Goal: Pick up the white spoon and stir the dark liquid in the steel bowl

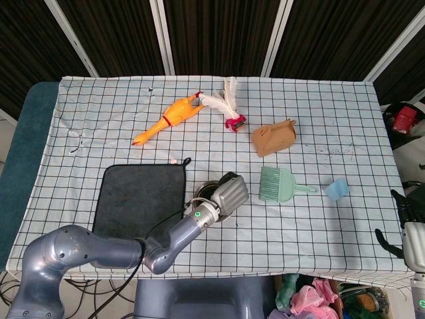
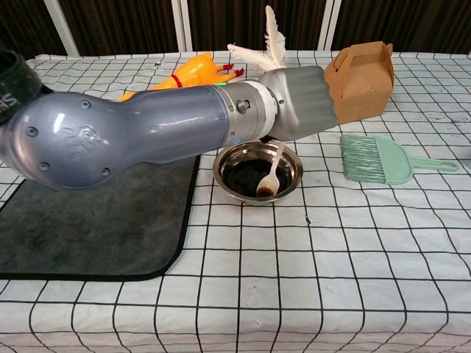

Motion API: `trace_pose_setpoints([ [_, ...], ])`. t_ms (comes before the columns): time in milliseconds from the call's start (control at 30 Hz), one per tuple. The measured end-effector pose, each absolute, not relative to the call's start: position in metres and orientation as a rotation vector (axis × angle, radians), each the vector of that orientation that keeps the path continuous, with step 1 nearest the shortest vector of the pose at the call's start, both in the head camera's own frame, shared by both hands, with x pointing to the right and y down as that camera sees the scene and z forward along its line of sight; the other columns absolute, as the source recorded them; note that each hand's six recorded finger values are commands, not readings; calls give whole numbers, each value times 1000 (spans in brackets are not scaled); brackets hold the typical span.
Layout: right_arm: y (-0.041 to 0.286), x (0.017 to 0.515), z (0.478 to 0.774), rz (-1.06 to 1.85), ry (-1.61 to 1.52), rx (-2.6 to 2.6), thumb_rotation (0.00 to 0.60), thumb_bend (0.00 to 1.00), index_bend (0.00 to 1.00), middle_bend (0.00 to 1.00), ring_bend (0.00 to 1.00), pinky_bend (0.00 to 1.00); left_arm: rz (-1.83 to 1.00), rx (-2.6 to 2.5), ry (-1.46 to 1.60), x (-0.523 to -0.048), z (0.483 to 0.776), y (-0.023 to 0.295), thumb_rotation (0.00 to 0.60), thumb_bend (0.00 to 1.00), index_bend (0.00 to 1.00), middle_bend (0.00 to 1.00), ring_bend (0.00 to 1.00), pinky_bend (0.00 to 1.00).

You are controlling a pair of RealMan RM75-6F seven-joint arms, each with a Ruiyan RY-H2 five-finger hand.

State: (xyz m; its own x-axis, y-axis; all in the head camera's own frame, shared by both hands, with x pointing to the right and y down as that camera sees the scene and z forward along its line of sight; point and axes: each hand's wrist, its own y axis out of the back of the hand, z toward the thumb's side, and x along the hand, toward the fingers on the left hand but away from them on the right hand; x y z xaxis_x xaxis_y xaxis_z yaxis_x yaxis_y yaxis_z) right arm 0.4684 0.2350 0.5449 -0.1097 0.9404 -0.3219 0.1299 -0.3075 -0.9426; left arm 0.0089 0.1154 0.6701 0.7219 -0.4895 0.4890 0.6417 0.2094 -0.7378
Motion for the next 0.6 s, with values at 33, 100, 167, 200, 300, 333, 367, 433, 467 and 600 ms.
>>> trace_pose_setpoints([
  [33,235,468,545,1492,-1220,-1469,600,252,0,115,248,370,-790,-1106,-165,5,668,116,600,475,704,939,908,897],
  [100,235,467,546,1494,-1216,-1471,600,251,0,115,248,370,-790,-1100,-175,-1,665,115,600,475,704,939,908,897],
  [167,235,467,547,1495,-1214,-1471,600,250,0,115,248,370,-795,-1089,-189,-10,664,115,600,476,704,939,908,897],
  [200,235,467,547,1496,-1213,-1472,600,250,0,115,248,370,-799,-1086,-196,-14,664,114,600,476,704,939,908,897],
  [300,235,467,547,1498,-1213,-1471,600,251,0,115,248,370,-815,-1074,-211,-23,666,112,600,476,704,939,908,897],
  [333,235,467,547,1498,-1213,-1470,600,251,0,114,248,370,-819,-1070,-212,-25,666,111,600,476,704,939,908,897],
  [367,235,467,547,1498,-1213,-1470,600,251,0,114,248,370,-820,-1067,-213,-25,667,110,600,477,704,939,908,897],
  [433,235,467,547,1498,-1214,-1469,600,251,0,115,248,370,-821,-1055,-215,-27,667,109,600,477,704,939,908,897],
  [467,235,467,547,1498,-1214,-1469,600,251,0,115,248,370,-821,-1049,-215,-27,668,108,600,477,704,939,908,897],
  [600,235,468,548,1503,-1214,-1470,600,251,0,115,248,370,-825,-1030,-211,-27,669,103,600,476,704,939,908,897],
])
